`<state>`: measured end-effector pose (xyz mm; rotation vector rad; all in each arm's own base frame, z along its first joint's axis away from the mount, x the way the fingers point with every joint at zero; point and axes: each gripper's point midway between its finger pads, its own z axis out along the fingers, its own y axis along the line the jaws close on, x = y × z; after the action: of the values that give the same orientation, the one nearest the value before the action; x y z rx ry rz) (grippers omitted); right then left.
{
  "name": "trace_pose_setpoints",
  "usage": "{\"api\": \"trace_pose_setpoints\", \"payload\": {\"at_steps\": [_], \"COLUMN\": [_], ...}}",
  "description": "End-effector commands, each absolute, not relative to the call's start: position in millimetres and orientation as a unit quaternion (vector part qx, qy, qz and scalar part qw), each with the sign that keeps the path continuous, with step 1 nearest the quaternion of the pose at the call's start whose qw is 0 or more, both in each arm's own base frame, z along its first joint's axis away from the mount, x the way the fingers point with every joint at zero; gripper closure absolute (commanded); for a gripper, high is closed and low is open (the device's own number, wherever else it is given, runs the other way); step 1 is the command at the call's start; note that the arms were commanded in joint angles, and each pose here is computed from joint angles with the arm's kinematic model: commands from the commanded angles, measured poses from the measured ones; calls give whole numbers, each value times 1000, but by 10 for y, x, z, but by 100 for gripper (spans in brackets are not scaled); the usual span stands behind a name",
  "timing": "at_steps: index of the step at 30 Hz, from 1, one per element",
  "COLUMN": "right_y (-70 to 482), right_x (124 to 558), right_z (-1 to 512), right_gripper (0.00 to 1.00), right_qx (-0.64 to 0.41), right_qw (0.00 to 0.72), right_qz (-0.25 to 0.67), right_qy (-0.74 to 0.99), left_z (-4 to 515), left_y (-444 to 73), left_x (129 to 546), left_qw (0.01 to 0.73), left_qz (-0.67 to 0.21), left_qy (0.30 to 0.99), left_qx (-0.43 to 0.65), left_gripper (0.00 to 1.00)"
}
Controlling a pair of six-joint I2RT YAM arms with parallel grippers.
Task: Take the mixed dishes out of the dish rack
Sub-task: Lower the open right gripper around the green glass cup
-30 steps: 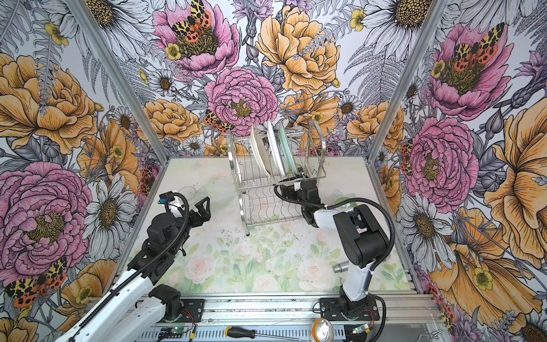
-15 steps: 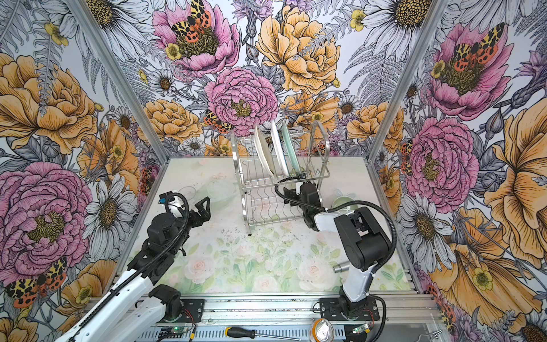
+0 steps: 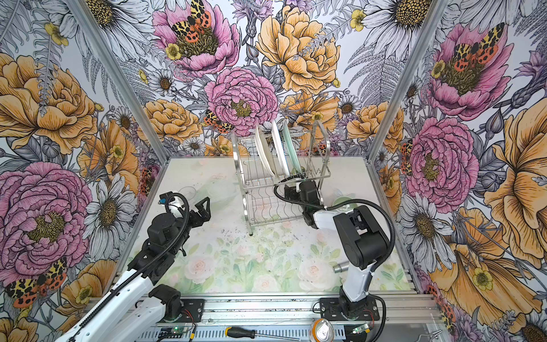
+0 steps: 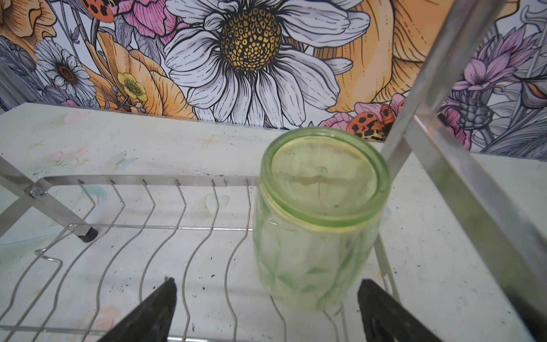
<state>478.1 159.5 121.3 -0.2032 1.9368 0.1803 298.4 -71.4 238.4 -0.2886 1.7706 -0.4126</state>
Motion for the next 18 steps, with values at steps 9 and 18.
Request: {"api": "trace_pose_setpoints", "payload": {"at_steps": [9,18], "right_y": [1585,1699], "right_x": [4962,4920], "right_z": [1235,1274], "right_gripper": [4,11], "right_qx": [-112,-123], "right_qw": [560,558], "right_qz": [75,120], "right_qy": [818,812], "left_z": [2341,2329], "left_y": [-631,-621], "left_x": [3019,3037], "left_qw": [610,609], "left_qz": [-164,-162], "left_qy": [763,764], "left_qx": [-135,-138], "left_gripper": [1,1]}}
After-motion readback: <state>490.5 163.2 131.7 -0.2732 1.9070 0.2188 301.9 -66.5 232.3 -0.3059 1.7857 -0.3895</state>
